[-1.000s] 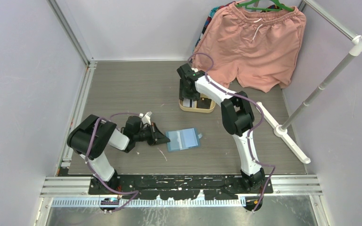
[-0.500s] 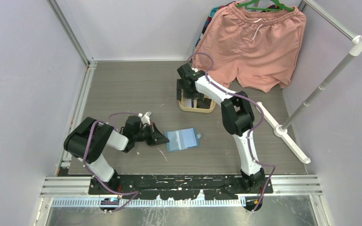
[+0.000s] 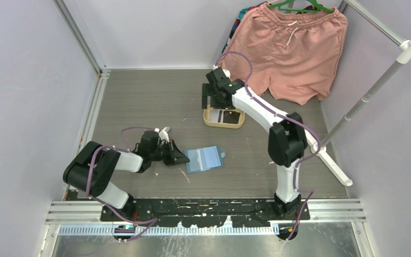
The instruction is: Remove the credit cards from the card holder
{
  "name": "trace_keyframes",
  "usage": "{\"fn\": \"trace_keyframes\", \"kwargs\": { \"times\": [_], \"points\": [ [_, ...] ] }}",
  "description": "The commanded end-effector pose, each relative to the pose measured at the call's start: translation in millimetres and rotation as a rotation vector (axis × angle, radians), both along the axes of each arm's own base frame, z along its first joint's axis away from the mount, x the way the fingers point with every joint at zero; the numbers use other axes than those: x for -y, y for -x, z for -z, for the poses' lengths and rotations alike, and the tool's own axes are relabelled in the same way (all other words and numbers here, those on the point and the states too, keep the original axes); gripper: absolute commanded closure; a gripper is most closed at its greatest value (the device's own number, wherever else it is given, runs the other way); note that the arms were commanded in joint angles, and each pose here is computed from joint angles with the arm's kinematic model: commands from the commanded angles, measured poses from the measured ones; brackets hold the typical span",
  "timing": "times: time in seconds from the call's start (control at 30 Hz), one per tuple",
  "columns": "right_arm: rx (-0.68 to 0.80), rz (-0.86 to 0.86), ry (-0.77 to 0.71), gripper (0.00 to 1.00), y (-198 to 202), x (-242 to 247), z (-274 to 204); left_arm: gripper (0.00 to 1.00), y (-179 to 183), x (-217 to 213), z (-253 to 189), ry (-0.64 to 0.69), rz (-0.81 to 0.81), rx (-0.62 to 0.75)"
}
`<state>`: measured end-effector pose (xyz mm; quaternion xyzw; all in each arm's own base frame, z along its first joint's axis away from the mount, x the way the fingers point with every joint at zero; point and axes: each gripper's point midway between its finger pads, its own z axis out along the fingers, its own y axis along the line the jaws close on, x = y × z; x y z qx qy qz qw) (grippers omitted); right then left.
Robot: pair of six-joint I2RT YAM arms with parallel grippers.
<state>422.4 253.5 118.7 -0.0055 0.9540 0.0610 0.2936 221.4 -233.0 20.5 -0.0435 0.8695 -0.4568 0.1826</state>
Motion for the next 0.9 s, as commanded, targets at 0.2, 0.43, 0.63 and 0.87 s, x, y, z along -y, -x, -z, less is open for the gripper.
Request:
{"fn": "trace_keyframes", "kwargs": {
  "times": [0.2, 0.43, 0.63, 0.87],
  "points": [
    [0.138, -0.165, -0.264, 0.31, 94.5, -66.3, -33.6, 1.00, -15.2, -10.7, -25.1, -0.089, -0.043, 0.079],
    [0.046, -0.227, -0.305, 0.43, 152.5, -86.2, 25.9, 1.00, -16.2, -13.5, -34.5, -0.102, -0.052, 0.095],
    [0.010, -0.216, -0.283, 0.45, 160.1, -85.4, 57.3, 0.97, -18.4, -12.0, -38.8, -0.091, -0.057, 0.099],
    [-0.045, -0.213, -0.282, 0.45, 168.2, -85.4, 84.9, 0.89, -19.8, -13.8, -50.4, -0.095, -0.066, 0.120]
  ]
}}
